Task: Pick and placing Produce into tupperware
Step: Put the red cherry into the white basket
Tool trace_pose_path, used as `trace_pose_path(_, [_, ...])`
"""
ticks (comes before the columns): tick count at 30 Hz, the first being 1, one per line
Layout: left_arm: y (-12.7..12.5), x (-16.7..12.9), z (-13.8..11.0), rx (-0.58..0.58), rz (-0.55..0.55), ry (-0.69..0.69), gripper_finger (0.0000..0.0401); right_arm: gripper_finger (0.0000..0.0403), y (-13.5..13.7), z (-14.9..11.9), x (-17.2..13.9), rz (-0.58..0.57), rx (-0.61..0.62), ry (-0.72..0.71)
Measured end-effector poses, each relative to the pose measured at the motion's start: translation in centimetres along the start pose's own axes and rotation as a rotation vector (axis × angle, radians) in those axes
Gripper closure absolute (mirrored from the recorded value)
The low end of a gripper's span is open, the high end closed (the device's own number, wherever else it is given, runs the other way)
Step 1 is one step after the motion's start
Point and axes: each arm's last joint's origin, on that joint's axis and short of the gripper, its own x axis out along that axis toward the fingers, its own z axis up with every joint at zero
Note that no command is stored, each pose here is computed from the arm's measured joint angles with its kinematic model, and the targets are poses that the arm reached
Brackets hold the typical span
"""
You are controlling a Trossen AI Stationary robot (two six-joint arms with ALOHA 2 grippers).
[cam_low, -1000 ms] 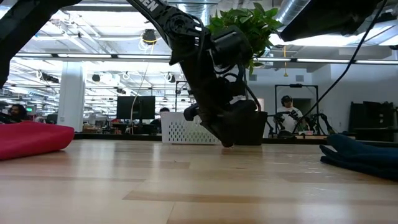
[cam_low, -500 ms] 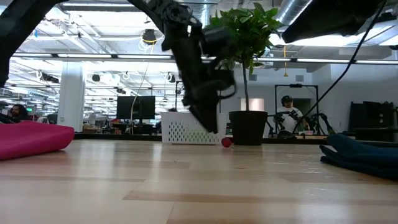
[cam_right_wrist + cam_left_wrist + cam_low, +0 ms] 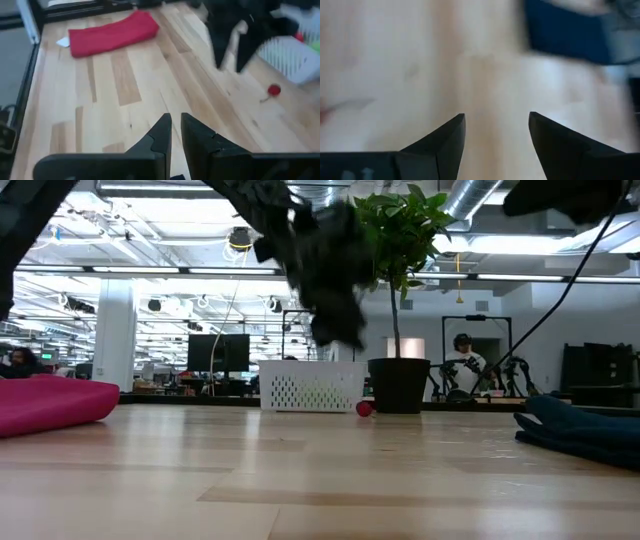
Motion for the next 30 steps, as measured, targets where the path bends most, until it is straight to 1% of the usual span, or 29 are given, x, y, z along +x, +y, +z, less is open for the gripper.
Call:
trace_pose_path(3, [-2.7,-1.2,0.9,0.099,-0.141,-0.107,0.0192,0.0337,-0.5,-0.1,0.7,-0.013,0.028,0.03])
trace_pose_path(5, [-5.2,-2.5,1.6,0.2,-0.206,-0.208,0.0192,0.0337,-0.7,0.0,1.5,-0.041,0.057,0.035])
trace_pose_path(7, [-7.7,-3.8,1.7,0.294,-0.237,-0.314,0.0192,0.0337,-0.8,-0.1,2.5,-0.073,0.073,0.046])
trace_pose_path(10, [-10.9,-6.6,0.9,0.404,-0.239,-0.495,0.0192,0.0337,-1.0,-0.1,4.1,-0.126,0.071,0.038])
trace_pose_path(12, [-12.8,-8.6,-0.8,0.463,-0.237,-0.593,0.0192,0.0337,-0.7,0.0,4.9,-0.13,0.046,0.023])
trace_pose_path(13, [-13.7,-9.4,-1.6,0.482,-0.222,-0.649,0.0192,0.0337,-0.5,0.2,5.4,-0.115,0.04,0.009])
trace_pose_path(15, [-15.2,-10.1,-4.2,0.493,-0.179,-0.681,0.0192,0.0337,-0.1,0.8,6.4,-0.071,0.026,-0.022])
trace_pose_path(17, [-16.5,-10.4,-6.6,0.488,-0.1,-0.71,0.0192,0.0337,0.0,1.7,7.5,-0.008,0.02,-0.049])
trace_pose_path(19, [-17.3,-10.6,-8.6,0.472,-0.024,-0.738,0.0192,0.0337,-0.8,2.6,8.8,0.014,0.033,-0.06])
trace_pose_path(21, [-18.0,-10.4,-10.5,0.472,-0.006,-0.744,0.0192,0.0337,-2.1,3.2,10.3,0.01,0.068,-0.05])
trace_pose_path(25, [-19.4,-9.1,-13.8,0.54,-0.104,-0.702,0.0192,0.0337,-5.8,3.9,13.3,-0.109,0.176,-0.027])
trace_pose_path(26, [-19.6,-8.8,-14.4,0.545,-0.101,-0.705,0.0192,0.0337,-6.7,3.9,14.0,-0.136,0.196,-0.016])
trace_pose_path(28, [-19.3,-8.5,-15.6,0.528,-0.052,-0.744,0.0192,0.0337,-8.4,4.1,15.6,-0.17,0.238,-0.015])
trace_pose_path(30, [-18.7,-8.3,-16.8,0.516,-0.011,-0.777,0.0192,0.0337,-9.8,4.1,17.2,-0.171,0.261,-0.015])
